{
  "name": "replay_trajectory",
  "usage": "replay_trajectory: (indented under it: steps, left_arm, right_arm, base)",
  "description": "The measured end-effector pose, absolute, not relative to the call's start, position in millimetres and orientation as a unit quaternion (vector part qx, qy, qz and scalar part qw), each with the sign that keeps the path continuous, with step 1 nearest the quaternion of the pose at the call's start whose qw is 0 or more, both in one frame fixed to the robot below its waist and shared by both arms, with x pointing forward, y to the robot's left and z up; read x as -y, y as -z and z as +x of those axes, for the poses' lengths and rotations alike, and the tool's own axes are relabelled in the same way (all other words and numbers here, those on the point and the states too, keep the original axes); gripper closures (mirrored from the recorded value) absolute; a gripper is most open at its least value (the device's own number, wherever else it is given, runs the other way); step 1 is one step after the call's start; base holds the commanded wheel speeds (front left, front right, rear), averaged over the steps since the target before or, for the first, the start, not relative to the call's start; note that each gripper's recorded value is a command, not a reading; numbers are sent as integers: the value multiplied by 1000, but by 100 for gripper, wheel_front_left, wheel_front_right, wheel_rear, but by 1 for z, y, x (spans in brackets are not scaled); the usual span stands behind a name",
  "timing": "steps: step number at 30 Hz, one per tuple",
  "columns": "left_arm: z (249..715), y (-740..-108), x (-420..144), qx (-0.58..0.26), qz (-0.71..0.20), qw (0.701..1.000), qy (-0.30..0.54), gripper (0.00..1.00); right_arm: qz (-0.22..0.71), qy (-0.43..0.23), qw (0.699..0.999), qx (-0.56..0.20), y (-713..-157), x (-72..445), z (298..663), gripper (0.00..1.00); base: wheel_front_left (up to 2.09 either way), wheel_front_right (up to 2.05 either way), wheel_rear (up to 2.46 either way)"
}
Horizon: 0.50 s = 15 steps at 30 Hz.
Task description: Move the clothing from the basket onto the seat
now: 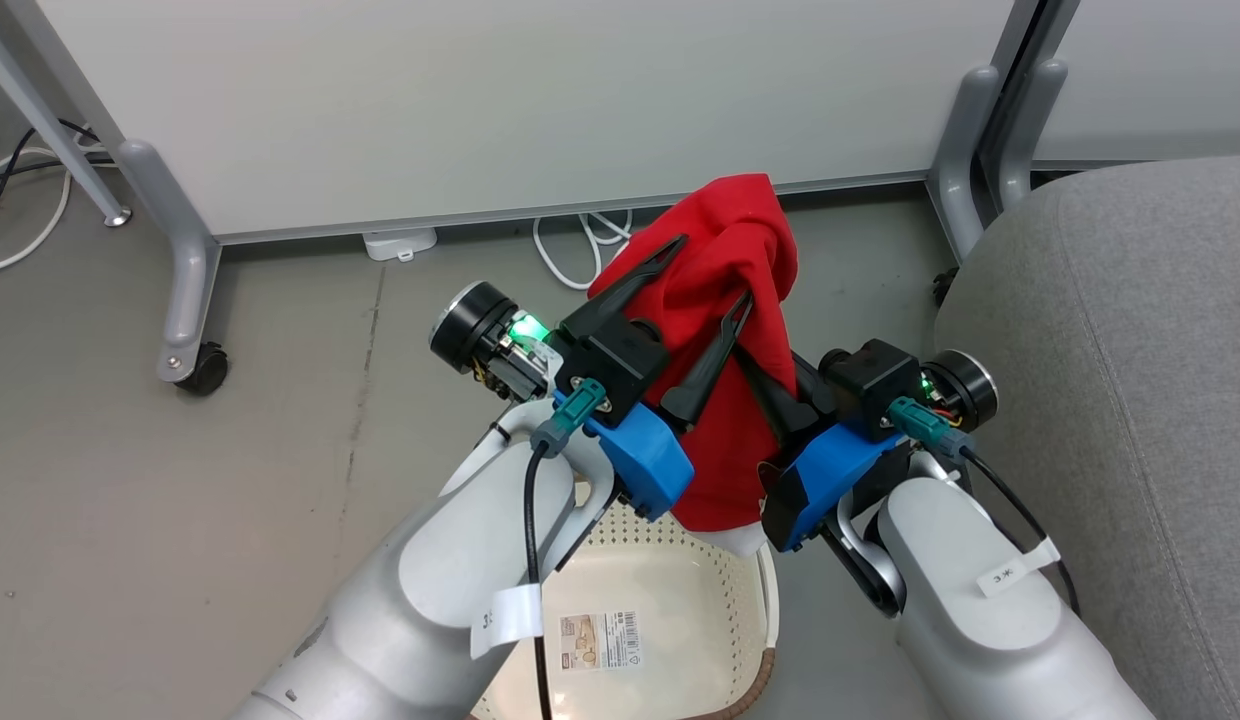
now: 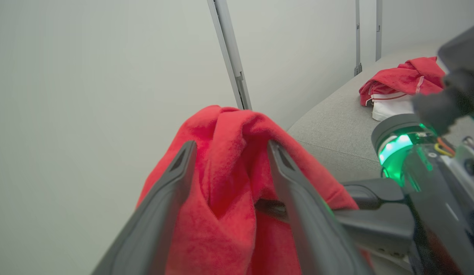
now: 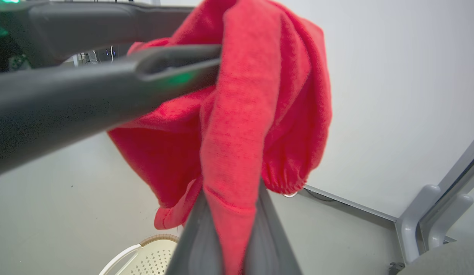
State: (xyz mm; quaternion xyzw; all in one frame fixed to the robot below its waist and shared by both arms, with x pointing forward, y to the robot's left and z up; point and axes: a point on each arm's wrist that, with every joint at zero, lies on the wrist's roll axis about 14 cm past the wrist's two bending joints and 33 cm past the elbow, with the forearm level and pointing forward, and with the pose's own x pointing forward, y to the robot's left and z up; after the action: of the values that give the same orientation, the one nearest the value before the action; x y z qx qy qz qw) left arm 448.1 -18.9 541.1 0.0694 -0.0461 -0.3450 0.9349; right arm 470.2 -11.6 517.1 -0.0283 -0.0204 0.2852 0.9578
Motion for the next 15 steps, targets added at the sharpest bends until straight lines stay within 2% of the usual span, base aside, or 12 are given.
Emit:
replay_trajectory:
  steps: [15]
  left_arm:
    - [458, -530, 39, 42, 62, 928, 366, 0]
  right_arm:
    - [-11, -224, 974, 20, -516, 54, 489, 100]
  base:
    - [0, 0, 0]
